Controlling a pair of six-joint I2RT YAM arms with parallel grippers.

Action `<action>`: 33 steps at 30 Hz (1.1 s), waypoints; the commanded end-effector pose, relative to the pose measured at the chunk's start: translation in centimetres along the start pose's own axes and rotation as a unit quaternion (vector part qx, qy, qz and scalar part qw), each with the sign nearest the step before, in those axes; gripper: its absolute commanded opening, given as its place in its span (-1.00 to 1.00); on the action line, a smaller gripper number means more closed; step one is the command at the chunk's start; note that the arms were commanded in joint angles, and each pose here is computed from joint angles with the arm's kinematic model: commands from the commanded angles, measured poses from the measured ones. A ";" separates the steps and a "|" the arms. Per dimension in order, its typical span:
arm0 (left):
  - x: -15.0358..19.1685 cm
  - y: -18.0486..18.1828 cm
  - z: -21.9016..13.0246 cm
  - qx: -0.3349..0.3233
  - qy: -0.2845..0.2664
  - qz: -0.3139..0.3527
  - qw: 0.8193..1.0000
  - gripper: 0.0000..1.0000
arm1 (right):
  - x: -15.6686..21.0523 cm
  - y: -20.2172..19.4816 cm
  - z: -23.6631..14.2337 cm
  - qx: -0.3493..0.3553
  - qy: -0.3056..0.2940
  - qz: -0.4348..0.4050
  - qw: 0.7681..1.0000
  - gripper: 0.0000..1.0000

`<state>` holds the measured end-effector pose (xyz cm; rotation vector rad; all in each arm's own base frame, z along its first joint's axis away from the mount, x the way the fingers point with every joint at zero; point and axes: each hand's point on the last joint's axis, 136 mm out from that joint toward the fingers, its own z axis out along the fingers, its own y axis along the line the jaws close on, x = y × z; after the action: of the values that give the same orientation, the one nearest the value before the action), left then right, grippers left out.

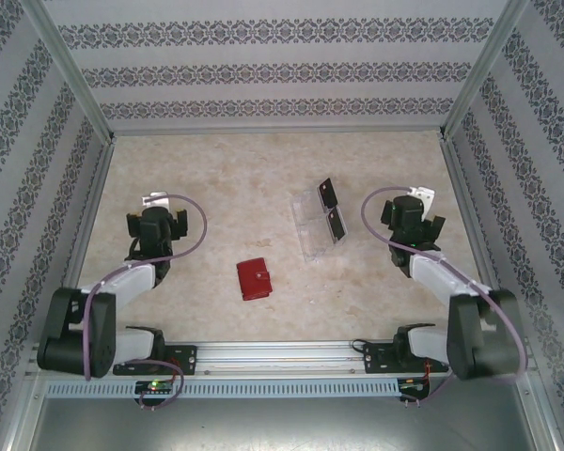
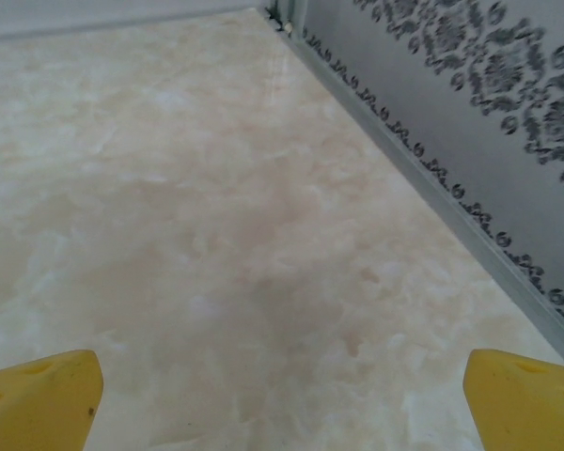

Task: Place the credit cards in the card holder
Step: Reset both arms

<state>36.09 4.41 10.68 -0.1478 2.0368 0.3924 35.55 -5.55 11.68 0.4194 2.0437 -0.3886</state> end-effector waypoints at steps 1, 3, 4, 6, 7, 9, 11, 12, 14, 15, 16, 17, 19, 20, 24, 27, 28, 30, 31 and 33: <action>-1.5 -0.6 0.9 0.011 -0.061 -0.003 0.998 1.00 | -1.7 1.4 0.7 -0.030 -0.065 -0.019 0.997 0.96; -1.7 -0.9 1.1 0.016 -0.057 0.009 0.998 1.00 | -1.7 2.2 0.9 -0.048 -0.071 -0.027 0.996 0.96; -1.5 -1.4 1.3 0.031 -0.050 0.015 0.998 1.00 | -1.8 2.6 0.9 -0.064 -0.070 -0.027 0.995 0.96; -1.8 -2.0 1.0 0.045 -0.061 0.022 0.997 1.00 | -1.9 3.3 1.1 -0.083 -0.076 -0.022 0.993 0.96; -1.6 -2.3 0.8 0.061 -0.061 0.022 0.996 1.00 | -1.7 3.8 1.1 -0.098 -0.083 -0.022 0.991 0.96; -1.4 -2.7 1.2 0.078 -0.049 0.024 0.995 1.00 | -1.7 4.9 1.0 -0.120 -0.119 -0.025 0.985 0.97; -1.4 -3.3 1.3 0.101 -0.045 0.029 0.993 1.00 | -1.2 5.4 1.1 -0.138 -0.104 -0.031 0.985 0.96; -1.5 -3.5 1.0 0.111 -0.050 0.029 0.992 1.00 | -1.1 5.4 1.0 -0.147 -0.098 -0.029 0.984 0.96; -1.5 -3.4 0.5 0.123 -0.059 0.019 0.990 1.00 | -0.5 5.7 1.2 -0.160 -0.112 -0.028 0.980 0.96; -1.5 -3.2 0.4 0.125 -0.060 0.008 0.990 1.00 | -1.1 5.9 1.1 -0.160 -0.139 -0.023 0.977 0.96; -1.5 -3.2 0.2 0.132 -0.063 -0.006 0.989 1.00 | -0.9 5.9 1.2 -0.158 -0.138 -0.024 0.978 0.96; -1.5 -3.5 0.1 0.141 -0.067 -0.011 0.988 1.00 | -0.4 5.8 1.2 -0.158 -0.119 -0.028 0.980 0.96; -1.5 -3.8 0.6 0.149 -0.052 -0.010 0.987 1.00 | -0.5 5.6 1.5 -0.162 -0.114 -0.018 0.980 0.96; -1.6 -4.0 0.9 0.151 -0.049 -0.015 0.987 1.00 | -0.5 5.4 1.7 -0.164 -0.117 -0.010 0.979 0.96; -1.4 -4.3 1.3 0.157 -0.084 -0.047 0.983 1.00 | -0.4 5.2 1.8 -0.161 -0.110 -0.011 0.981 0.96; -0.2 -4.8 2.2 0.158 -0.089 -0.045 0.982 0.97 | -0.5 4.6 1.6 -0.138 -0.118 -0.005 0.983 0.97; -0.6 -4.8 2.2 0.158 -0.097 -0.046 0.982 0.97 | -0.5 4.6 1.7 -0.139 -0.116 -0.005 0.983 0.97; -0.3 -4.7 2.6 0.151 -0.075 -0.047 0.985 1.00 | -0.5 4.7 1.6 -0.140 -0.117 -0.006 0.983 0.97; -0.5 -4.7 2.8 0.151 -0.078 -0.045 0.984 1.00 | -0.5 4.7 1.6 -0.140 -0.117 -0.007 0.983 0.96; -0.3 -5.0 3.0 0.156 -0.064 -0.041 0.985 1.00 | -0.5 5.4 1.7 -0.158 -0.113 -0.016 0.981 0.96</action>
<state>38.70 0.66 6.35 -0.0016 2.0047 0.0490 39.20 -2.16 10.16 0.1589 1.8731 -0.1474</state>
